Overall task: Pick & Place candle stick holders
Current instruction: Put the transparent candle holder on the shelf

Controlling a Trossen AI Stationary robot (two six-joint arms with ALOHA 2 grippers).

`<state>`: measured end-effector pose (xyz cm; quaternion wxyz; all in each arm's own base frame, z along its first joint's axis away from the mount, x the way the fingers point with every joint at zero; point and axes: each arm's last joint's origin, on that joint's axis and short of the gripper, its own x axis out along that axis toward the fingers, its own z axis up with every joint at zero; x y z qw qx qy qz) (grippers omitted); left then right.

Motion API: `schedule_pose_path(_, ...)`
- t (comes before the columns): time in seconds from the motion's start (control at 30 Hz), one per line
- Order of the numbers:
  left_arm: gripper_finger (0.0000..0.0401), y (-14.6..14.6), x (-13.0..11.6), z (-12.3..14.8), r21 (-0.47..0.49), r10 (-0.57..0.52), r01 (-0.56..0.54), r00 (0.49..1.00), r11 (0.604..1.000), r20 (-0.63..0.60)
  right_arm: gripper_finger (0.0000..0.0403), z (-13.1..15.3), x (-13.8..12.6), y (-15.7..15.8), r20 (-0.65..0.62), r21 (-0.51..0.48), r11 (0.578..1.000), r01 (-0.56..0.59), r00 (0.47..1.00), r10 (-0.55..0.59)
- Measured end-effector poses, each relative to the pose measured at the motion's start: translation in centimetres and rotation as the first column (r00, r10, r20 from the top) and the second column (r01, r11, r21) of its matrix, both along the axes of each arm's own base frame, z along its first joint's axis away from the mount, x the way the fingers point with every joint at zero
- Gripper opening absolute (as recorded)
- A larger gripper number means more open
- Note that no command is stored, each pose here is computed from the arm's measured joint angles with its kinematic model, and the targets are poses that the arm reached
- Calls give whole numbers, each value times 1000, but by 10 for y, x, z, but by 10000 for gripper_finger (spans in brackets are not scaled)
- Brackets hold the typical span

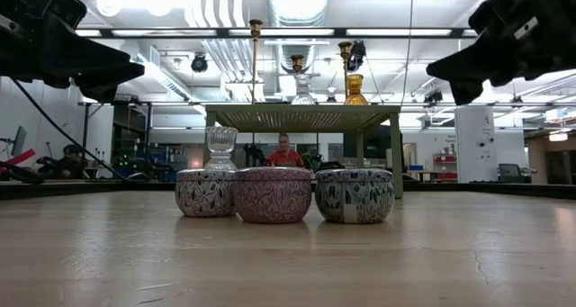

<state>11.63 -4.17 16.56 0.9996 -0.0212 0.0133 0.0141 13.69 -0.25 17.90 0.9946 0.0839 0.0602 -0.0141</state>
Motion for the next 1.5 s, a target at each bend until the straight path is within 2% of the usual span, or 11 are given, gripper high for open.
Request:
schedule_pose_path(0.27, 168, 0, 0, 0, 1, 0, 0, 1000, 1000, -2, 13, -8, -2, 0, -15, 149, 989, 20, 1000, -18)
schedule_pose_path(0.37, 168, 0, 0, -1, 3, 0, 0, 1000, 1000, -5, 13, -8, -2, 0, -9, 145, 989, 23, 1000, -22)
schedule_pose_path(0.6, 168, 0, 0, 0, -2, 0, 0, 1000, 1000, -3, 13, -3, -2, -5, 5, 102, 985, 138, 990, -140)
schedule_pose_path(0.73, 168, 1, 0, 7, -36, 21, -19, 997, 999, 69, 13, -5, -1, -5, -16, 97, 985, 140, 990, -140)
schedule_pose_path(0.83, 168, 0, -1, 14, -143, 2, 18, 991, 989, 135, 13, -7, -2, -5, -38, 69, 988, 139, 990, -137)
schedule_pose_path(0.93, 168, 0, -1, 17, -295, -20, 69, 986, 953, 166, 13, -9, -2, -6, -56, -5, 988, 153, 987, -153)
schedule_pose_path(1.0, 168, 0, -1, 17, -332, -3, 60, 986, 942, 169, 13, -11, -2, -6, -84, -45, 988, 146, 985, -150)
schedule_pose_path(1.1, 168, 3, 0, 15, -334, 125, -71, 982, 940, 143, 13, -13, -3, -6, -102, -49, 988, 144, 984, -148)
schedule_pose_path(1.17, 168, 5, 2, 12, -318, 184, -138, 976, 938, 120, 13, -14, -3, -6, -112, -14, 988, 152, 982, -153)
schedule_pose_path(1.27, 168, 3, 5, 6, -240, 189, -167, 980, 956, 69, 13, -14, -3, -6, -108, 20, 987, 160, 982, -157)
schedule_pose_path(1.5, 168, -7, 25, 4, -192, 194, -213, 974, 958, -114, 13, -15, -3, -6, -113, 9, 988, 157, 981, -155)
